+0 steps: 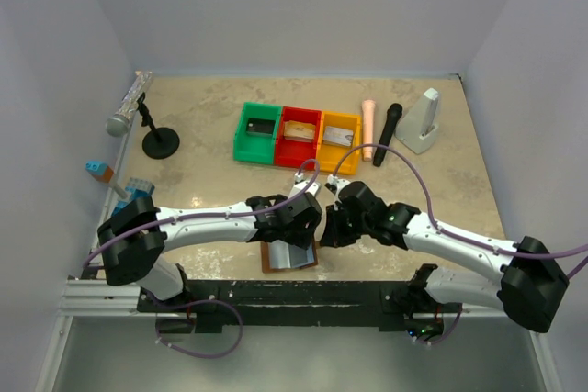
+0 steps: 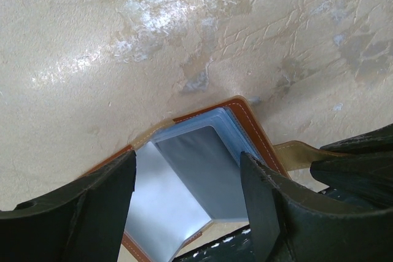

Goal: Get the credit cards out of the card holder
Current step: Remove the credit card from the card holder.

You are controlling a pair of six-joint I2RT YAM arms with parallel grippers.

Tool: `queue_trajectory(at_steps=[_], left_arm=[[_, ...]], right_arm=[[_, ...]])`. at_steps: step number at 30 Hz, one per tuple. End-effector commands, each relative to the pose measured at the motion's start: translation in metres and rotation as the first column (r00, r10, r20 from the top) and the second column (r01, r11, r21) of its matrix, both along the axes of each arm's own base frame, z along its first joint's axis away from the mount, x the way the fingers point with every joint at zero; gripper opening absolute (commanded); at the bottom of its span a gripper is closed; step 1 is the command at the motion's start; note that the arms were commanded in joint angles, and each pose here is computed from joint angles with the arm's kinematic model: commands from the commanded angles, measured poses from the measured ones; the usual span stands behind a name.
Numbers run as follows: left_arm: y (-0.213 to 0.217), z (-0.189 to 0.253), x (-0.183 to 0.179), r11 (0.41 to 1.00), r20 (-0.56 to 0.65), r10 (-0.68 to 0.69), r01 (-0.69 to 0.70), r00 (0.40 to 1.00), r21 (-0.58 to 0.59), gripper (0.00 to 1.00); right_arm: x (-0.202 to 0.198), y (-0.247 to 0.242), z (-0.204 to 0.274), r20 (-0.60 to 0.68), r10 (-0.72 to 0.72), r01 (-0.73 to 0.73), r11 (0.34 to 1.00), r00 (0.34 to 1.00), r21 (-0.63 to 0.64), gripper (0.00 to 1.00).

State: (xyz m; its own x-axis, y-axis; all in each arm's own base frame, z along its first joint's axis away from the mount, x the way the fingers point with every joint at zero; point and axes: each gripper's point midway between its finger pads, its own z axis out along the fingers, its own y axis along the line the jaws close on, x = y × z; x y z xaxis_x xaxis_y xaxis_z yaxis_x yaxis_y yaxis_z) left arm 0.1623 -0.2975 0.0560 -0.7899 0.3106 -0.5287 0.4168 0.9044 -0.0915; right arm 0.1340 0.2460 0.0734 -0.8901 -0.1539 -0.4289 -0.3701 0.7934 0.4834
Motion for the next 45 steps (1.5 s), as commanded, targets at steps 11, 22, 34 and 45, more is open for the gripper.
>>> queue_trajectory(at_steps=[11,22,34,45], left_arm=[[-0.001,0.001,0.0,1.0,0.002,0.015,-0.015,1.0,0.018,0.72],[0.015,0.01,0.004,0.997,0.049,0.066,-0.067,0.997,0.03,0.7],[0.002,0.025,-0.001,0.998,0.03,0.033,-0.031,0.999,-0.05,0.72],[-0.005,0.026,-0.011,0.998,0.004,-0.003,0.003,1.0,-0.061,0.72]], right_arm=[[0.003,0.01,0.032,0.071,0.012,-0.016,0.998,0.997,0.057,0.0],[0.002,0.008,0.032,0.074,0.011,-0.015,0.998,0.997,0.055,0.0],[0.0,0.013,0.04,0.087,0.025,-0.031,0.997,0.996,0.073,0.0],[-0.003,0.017,0.046,0.095,0.035,-0.043,0.996,0.995,0.082,0.0]])
